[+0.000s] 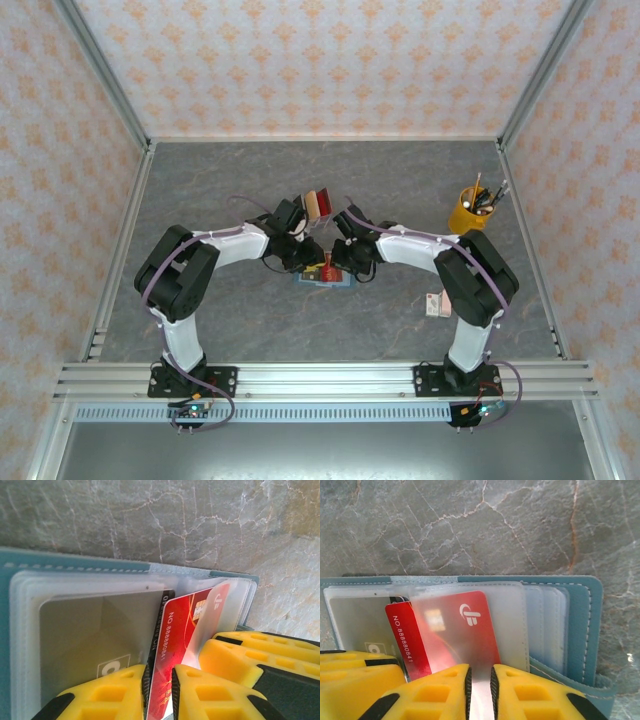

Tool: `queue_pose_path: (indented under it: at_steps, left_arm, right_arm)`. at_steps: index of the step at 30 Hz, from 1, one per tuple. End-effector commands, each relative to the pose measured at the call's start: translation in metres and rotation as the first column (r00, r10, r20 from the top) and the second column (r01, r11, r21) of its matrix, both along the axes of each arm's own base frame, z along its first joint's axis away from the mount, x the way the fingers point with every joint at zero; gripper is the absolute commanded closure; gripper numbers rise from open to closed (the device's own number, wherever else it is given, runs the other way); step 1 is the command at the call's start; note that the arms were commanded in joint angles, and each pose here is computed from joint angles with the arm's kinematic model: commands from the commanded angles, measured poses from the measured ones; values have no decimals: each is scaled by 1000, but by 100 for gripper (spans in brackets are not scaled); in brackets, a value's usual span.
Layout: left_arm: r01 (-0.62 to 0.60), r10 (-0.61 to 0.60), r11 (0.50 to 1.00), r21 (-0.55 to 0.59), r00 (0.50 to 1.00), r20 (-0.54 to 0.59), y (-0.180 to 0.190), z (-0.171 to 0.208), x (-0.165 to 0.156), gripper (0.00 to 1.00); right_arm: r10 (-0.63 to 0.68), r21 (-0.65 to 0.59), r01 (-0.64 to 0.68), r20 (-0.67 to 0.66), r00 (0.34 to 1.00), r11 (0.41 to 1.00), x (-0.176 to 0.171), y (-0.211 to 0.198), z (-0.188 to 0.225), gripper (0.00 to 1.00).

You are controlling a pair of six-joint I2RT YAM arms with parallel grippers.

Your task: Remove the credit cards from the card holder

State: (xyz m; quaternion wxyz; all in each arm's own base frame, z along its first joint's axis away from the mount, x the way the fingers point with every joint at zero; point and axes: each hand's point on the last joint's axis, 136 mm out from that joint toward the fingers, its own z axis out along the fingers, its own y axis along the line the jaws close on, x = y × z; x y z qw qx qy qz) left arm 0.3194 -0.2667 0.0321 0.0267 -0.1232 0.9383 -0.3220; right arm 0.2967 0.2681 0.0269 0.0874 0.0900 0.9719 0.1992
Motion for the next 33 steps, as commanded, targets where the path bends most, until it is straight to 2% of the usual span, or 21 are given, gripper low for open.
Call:
queue_pose_path:
  at_steps: [1,18,24,33]
  left_arm:
    - [-1,1,1000,9,1000,-5,-3,-5,1,78]
    - [3,-2,999,46,1000,-19,1,-16,1,77]
    - [-26,30,989,147,999,-21,18,-23,0,79]
    - [-25,27,994,106,1000,-12,12,-19,1,81]
  right_arm:
    - [-66,-105,57,-85,994,993,-14,-30,-33,79]
    - [-79,-57,73,-119,990,996,-15,-26,-33,79]
    - [-86,-135,79,-46,995,988,-9,-43,-13,79]
    - [-9,-72,10,15,1000,997,-3,-31,13,78]
